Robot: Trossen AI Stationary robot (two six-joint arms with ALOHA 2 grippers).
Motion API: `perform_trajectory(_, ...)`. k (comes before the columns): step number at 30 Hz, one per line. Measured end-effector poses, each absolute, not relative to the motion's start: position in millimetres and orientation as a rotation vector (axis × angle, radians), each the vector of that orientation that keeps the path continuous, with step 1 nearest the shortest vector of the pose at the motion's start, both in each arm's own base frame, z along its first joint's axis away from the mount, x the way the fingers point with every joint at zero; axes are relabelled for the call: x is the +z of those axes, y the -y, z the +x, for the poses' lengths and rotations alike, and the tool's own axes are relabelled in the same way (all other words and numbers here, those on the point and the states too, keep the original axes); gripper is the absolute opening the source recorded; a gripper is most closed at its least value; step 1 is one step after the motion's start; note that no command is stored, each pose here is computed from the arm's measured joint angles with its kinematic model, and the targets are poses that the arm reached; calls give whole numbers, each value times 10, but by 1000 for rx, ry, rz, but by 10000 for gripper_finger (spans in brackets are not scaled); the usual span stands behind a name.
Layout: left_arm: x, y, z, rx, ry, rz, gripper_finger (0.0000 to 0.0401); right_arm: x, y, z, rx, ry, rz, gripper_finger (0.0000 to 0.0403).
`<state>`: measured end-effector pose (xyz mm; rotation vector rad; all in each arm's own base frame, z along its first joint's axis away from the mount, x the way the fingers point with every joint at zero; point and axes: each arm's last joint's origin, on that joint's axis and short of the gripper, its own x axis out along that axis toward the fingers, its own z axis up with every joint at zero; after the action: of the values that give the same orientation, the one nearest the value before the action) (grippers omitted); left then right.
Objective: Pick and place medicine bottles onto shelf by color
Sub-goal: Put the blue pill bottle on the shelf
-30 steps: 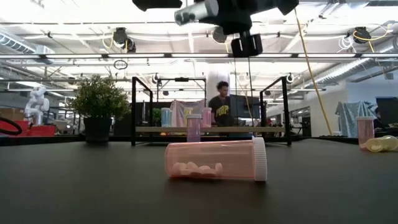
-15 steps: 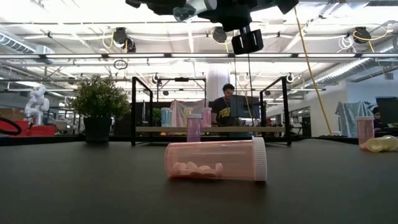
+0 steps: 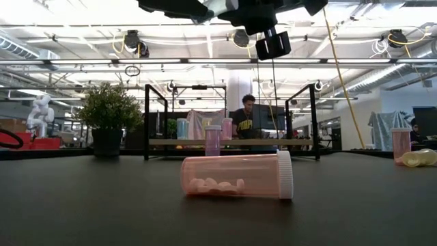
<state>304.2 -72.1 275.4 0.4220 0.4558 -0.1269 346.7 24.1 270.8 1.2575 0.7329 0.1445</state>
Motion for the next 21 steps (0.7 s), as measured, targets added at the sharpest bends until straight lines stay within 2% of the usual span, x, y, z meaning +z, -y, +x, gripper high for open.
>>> perform_trajectory(9,2753,716,3042,-115,-458,404,119,2721,-212,3465,153,-705,1191,119)
perform_trajectory(16,2816,660,3074,47,-402,259,117,2964,-65,3353,68,-503,969,166)
perform_trajectory(21,2903,588,3111,127,-313,127,117,3323,55,3129,37,-314,789,199)
